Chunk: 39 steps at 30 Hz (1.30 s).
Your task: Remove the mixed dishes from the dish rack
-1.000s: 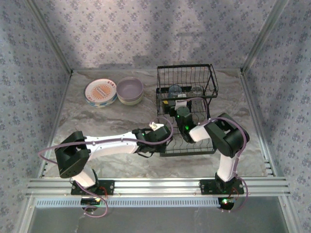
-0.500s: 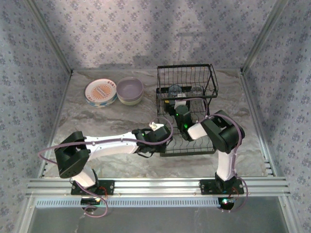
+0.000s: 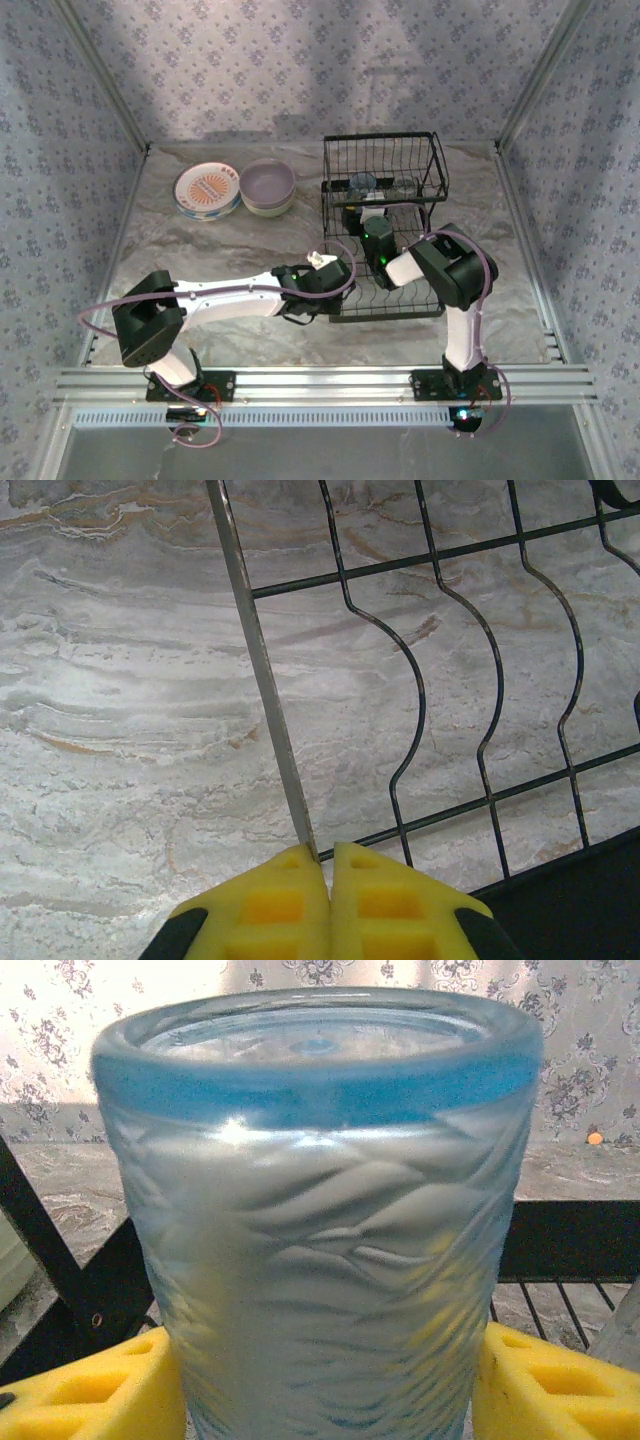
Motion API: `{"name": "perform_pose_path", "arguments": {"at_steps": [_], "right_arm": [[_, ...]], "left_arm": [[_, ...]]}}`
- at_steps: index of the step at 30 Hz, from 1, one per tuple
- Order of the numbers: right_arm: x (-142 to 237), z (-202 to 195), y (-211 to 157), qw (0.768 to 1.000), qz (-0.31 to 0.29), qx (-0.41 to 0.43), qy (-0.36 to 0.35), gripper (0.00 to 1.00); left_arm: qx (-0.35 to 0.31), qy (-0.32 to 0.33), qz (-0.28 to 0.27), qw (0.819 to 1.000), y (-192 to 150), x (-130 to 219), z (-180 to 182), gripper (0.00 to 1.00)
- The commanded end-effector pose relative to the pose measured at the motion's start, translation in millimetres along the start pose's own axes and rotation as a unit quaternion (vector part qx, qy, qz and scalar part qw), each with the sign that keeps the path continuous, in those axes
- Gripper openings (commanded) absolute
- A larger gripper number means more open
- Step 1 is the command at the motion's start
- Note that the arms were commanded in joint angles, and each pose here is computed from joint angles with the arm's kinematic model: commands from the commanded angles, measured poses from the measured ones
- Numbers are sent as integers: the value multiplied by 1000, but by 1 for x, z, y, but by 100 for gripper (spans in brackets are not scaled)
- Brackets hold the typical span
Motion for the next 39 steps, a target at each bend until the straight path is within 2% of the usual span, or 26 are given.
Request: {"name": "perform_pose_path", "arguments": {"at_steps": [1, 3, 6, 11, 20, 39], "right_arm": [[-6, -12, 9, 999, -28, -15, -19, 54], [-5, -13, 9, 999, -28, -16, -20, 47], [-1, -15, 10, 999, -31, -20, -24, 50], [9, -19, 8, 999, -41, -21, -22, 45], [31, -23, 4, 999, -42, -31, -11, 42], [93, -8, 17, 998, -51, -31, 22, 39]], "left_arm": [[-51, -5, 77, 996, -36, 1, -1, 0], [-52, -3, 78, 996, -36, 0, -1, 0], [-52, -1, 82, 995, -36, -2, -2, 0], [-49, -2, 83, 995, -34, -4, -4, 0], [-41, -9, 90, 995, -28, -9, -6, 0], [-23, -15, 83, 996, -5, -23, 1, 0]]}}
Point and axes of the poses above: each hand's point on the last joint's axis, 136 mm out from that joint toward the fingers, its own x axis back along the fingers, its own z axis along the line the jaws close on, y = z × x, the point moved 4 cm from there along x, back along the fingers, and after that the axes turned 5 degrees about x, right-handed, at the moved point
